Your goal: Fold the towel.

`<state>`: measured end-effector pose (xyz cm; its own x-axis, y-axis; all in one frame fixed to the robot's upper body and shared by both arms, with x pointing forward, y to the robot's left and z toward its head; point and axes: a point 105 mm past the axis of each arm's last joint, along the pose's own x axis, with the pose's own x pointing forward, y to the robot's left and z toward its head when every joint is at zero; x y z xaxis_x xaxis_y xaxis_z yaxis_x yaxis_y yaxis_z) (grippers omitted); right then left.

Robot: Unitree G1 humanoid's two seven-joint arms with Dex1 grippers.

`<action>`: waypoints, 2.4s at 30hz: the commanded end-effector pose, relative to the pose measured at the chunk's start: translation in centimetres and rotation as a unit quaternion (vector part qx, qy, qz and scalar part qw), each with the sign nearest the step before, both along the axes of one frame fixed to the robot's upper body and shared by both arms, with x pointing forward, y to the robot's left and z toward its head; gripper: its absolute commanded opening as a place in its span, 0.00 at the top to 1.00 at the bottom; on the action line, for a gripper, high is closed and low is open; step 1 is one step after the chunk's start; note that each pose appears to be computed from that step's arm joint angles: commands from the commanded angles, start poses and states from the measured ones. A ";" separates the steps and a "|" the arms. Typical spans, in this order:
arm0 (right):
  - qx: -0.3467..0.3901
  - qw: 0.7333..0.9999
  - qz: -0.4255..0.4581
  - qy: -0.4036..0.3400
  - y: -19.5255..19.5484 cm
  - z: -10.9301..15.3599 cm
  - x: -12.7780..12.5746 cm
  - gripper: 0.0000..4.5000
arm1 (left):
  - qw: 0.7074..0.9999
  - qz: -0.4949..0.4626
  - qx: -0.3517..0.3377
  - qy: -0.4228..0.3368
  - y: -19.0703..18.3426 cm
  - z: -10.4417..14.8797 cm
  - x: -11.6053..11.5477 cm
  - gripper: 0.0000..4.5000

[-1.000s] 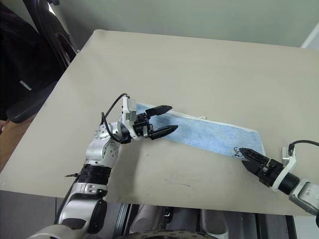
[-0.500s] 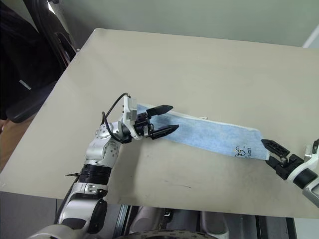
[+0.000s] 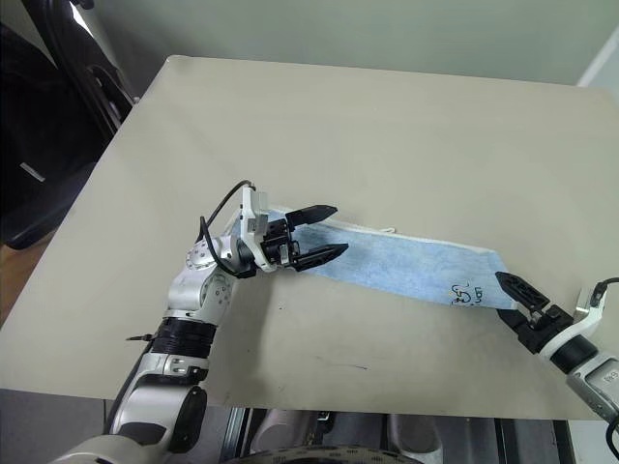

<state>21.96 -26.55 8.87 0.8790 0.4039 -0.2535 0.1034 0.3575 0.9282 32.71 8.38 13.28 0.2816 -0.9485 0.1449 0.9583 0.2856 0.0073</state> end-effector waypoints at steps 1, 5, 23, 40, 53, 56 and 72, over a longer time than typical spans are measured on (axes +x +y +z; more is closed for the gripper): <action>-0.012 1.000 -0.002 0.017 0.0 -0.4 0.1 0.09 | 1.000 0.000 -0.003 -0.019 0.0 0.6 0.0 0.00; -0.017 1.000 0.007 0.022 0.3 -0.5 0.1 0.35 | 1.000 0.002 -0.002 -0.019 0.1 0.4 0.0 0.00; -0.075 0.996 -0.040 0.003 -5.0 1.7 -0.4 1.00 | 1.000 0.005 0.000 -0.022 0.2 -0.5 0.5 0.00; -0.257 0.903 0.273 -0.208 8.8 8.8 0.3 1.00 | 1.000 0.020 0.001 -0.020 0.9 -1.4 0.9 0.00; -0.296 0.863 0.357 -0.197 14.5 4.3 3.2 1.00 | 1.000 0.020 -0.006 -0.023 0.0 -1.2 1.1 0.00; -0.311 0.854 0.368 -0.195 15.2 3.3 3.7 1.00 | 0.999 0.022 -0.003 -0.028 0.0 -1.1 1.3 0.00; -0.291 0.843 0.374 -0.255 16.7 5.0 4.4 0.50 | 0.999 0.023 -0.003 -0.030 0.3 -0.6 1.4 0.00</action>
